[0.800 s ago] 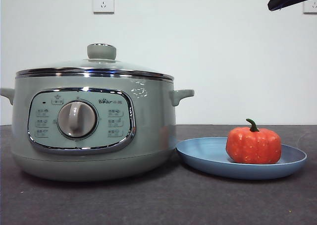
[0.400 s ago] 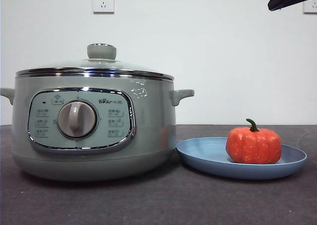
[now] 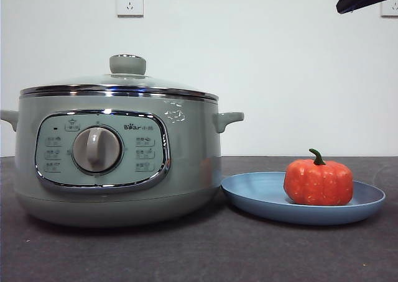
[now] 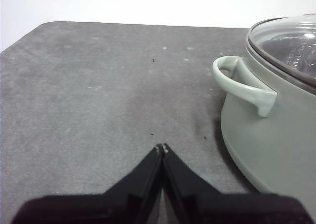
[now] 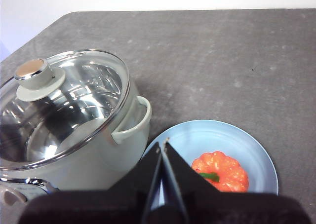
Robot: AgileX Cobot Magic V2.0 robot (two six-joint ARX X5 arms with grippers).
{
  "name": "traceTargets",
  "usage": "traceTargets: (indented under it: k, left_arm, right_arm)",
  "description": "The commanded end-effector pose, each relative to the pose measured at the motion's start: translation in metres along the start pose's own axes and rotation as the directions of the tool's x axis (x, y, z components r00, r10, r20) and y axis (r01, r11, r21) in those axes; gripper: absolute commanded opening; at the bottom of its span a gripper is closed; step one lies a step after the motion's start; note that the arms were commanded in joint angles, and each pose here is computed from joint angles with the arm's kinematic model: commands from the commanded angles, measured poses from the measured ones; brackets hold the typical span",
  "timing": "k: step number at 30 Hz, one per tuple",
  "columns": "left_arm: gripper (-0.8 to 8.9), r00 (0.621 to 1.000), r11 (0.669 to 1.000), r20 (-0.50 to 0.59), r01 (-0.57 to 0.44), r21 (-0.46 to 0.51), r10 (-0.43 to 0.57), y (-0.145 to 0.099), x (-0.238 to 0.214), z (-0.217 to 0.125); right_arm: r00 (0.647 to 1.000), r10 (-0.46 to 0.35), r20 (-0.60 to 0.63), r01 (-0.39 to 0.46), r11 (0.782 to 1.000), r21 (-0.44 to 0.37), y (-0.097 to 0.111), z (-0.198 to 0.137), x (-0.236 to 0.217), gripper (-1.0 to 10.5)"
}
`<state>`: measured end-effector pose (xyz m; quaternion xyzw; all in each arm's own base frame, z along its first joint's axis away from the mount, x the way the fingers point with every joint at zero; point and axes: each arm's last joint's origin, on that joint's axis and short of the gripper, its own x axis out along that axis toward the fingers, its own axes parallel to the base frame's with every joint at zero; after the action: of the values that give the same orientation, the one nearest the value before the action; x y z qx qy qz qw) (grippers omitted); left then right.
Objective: Take the pumpkin out from the steamer,put the pumpkin in the blue plate,close the lid
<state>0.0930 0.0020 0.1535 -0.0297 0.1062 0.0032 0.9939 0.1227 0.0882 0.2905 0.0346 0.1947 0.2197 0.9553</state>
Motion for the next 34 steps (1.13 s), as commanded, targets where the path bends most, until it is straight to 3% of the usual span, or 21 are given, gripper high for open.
traceTargets:
  k: [1, 3, 6, 10, 12, 16, 21, 27, 34]
  left_arm:
    - [-0.03, 1.0, 1.0, -0.01, -0.004, -0.004, 0.003, 0.001, 0.002, -0.005]
    - [-0.03, 1.0, 1.0, -0.01, -0.004, -0.004, 0.003, 0.001, 0.002, -0.005]
    - [-0.03, 1.0, 1.0, -0.01, -0.004, -0.004, 0.003, 0.001, 0.002, -0.005]
    - [-0.03, 1.0, 1.0, -0.01, -0.003, -0.004, 0.003, 0.001, 0.002, -0.005]
    - [-0.03, 1.0, 1.0, -0.01, -0.004, -0.004, 0.003, 0.001, 0.002, -0.005]
    - [-0.03, 1.0, 1.0, -0.01, -0.004, -0.004, 0.004, 0.001, 0.002, -0.005]
    - [-0.03, 1.0, 1.0, -0.01, -0.004, -0.004, 0.004, 0.001, 0.002, -0.005]
    - [-0.03, 1.0, 1.0, -0.01, -0.004, -0.004, 0.004, 0.001, 0.002, -0.005]
    - [-0.03, 1.0, 1.0, -0.01, -0.004, -0.004, 0.004, 0.001, 0.002, -0.005]
  right_arm:
    - [1.0, -0.003, -0.003, 0.004, 1.0, 0.009, 0.0, -0.003, 0.001, -0.2]
    - [1.0, -0.005, -0.005, 0.005, 1.0, 0.003, 0.0, -0.003, 0.001, -0.2]
    - [1.0, -0.01, -0.011, 0.009, 0.994, -0.107, -0.002, -0.004, -0.003, -0.2]
    - [0.997, -0.068, 0.034, 0.073, 0.979, -0.188, -0.015, -0.006, -0.013, -0.2]
    - [0.993, -0.099, 0.069, 0.109, 0.981, -0.161, -0.027, -0.014, -0.016, -0.2]
    - [0.987, -0.077, 0.142, 0.093, 0.99, -0.108, -0.049, -0.044, -0.02, -0.2]
    - [0.966, -0.183, 0.181, 0.192, 0.981, -0.032, -0.069, -0.093, -0.017, -0.2]
    - [0.961, -0.212, 0.176, 0.216, 0.976, 0.0, -0.076, -0.131, -0.008, -0.2]
    - [0.956, -0.211, 0.206, 0.214, 0.977, 0.007, -0.077, -0.142, -0.005, -0.2]
